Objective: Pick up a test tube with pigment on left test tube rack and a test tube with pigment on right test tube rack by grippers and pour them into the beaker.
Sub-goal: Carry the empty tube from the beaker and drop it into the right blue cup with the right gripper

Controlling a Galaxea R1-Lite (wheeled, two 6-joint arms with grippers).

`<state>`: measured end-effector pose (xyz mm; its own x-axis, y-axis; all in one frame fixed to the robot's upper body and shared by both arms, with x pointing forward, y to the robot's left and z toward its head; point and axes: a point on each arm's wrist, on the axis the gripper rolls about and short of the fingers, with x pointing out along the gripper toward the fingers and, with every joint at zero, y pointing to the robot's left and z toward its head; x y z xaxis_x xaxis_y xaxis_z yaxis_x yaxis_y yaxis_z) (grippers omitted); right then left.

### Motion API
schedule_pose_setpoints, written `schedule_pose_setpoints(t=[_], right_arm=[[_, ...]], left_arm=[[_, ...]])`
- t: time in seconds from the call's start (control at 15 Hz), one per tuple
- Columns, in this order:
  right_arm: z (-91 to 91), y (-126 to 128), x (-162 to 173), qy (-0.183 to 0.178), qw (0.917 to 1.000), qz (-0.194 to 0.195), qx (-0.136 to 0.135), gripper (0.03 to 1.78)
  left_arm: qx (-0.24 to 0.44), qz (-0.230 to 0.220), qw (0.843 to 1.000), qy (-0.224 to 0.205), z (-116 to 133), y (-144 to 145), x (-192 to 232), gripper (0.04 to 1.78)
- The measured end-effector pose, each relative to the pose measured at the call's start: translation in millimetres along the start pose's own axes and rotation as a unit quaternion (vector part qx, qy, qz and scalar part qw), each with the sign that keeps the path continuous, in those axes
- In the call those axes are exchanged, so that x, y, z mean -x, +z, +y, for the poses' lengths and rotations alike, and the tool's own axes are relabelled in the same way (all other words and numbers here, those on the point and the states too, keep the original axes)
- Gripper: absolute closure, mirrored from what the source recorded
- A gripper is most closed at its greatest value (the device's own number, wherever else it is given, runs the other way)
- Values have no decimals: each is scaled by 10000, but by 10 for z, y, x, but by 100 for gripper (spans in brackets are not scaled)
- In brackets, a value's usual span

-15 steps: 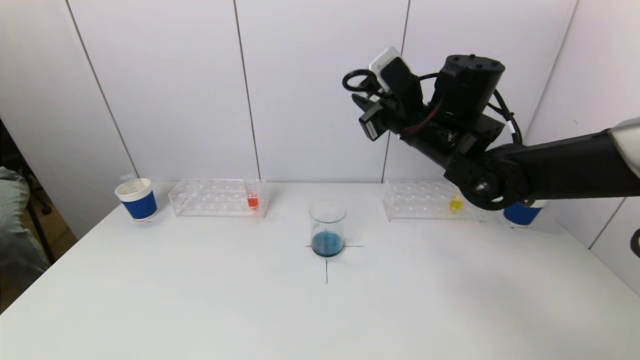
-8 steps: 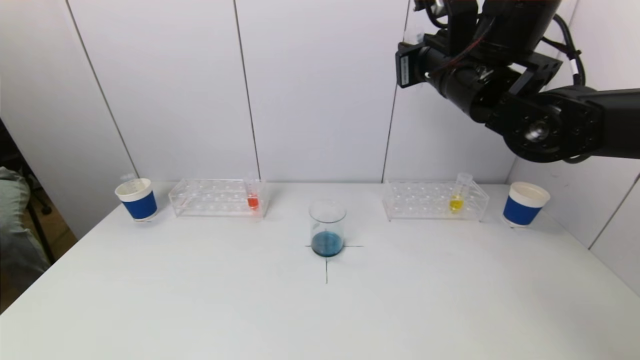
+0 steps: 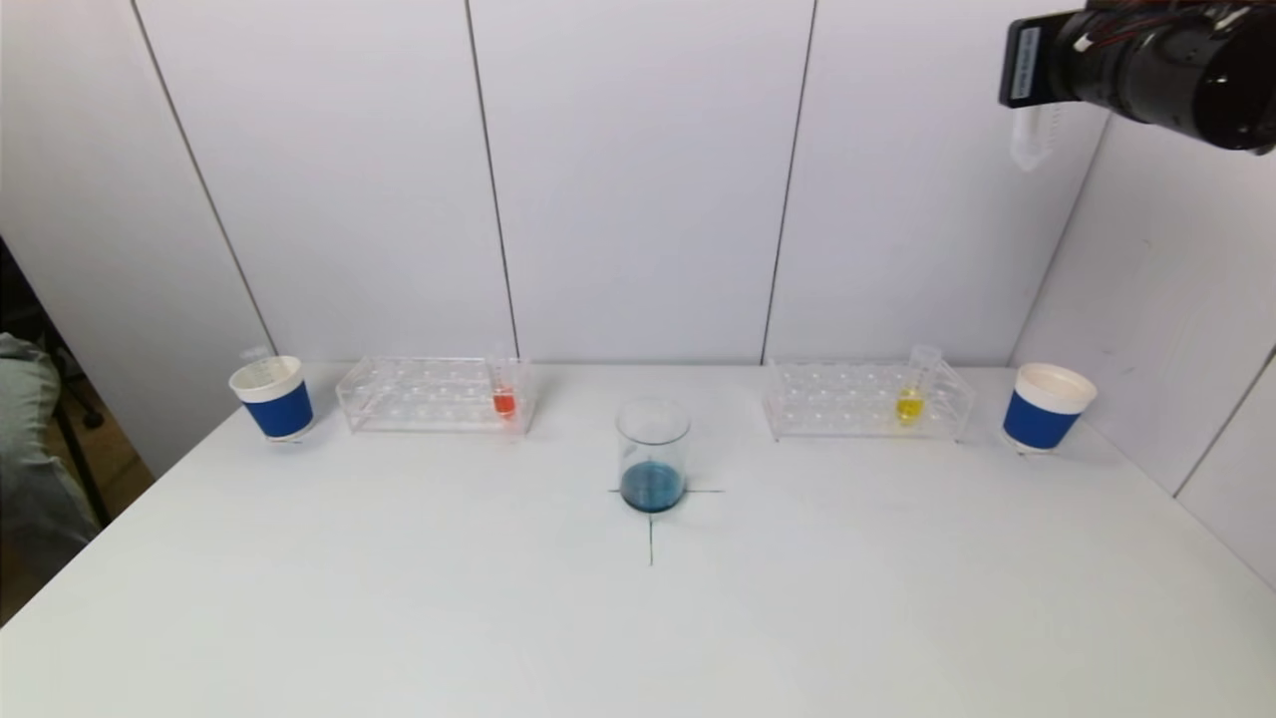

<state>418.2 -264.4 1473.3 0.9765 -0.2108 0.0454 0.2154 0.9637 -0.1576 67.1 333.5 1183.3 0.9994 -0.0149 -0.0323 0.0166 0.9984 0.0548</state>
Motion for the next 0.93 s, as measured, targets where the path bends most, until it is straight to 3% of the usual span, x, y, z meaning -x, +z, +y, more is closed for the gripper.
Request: schedule_pose_setpoints(t=[0.13, 0.4, 0.67, 0.93], right_arm=[[-309, 38, 56, -327, 9989, 271, -197, 135], [-739, 25, 87, -912, 9934, 369, -592, 135], [-961, -230, 15, -939, 9897, 687, -830, 135], [-1000, -548, -65, -1052, 9839, 1086, -950, 135]], left_arm=[[0, 0, 10000, -2, 0, 0, 0, 6], [2, 0, 10000, 0, 0, 0, 0, 6], [2, 0, 10000, 0, 0, 0, 0, 6], [2, 0, 10000, -2, 0, 0, 0, 6]])
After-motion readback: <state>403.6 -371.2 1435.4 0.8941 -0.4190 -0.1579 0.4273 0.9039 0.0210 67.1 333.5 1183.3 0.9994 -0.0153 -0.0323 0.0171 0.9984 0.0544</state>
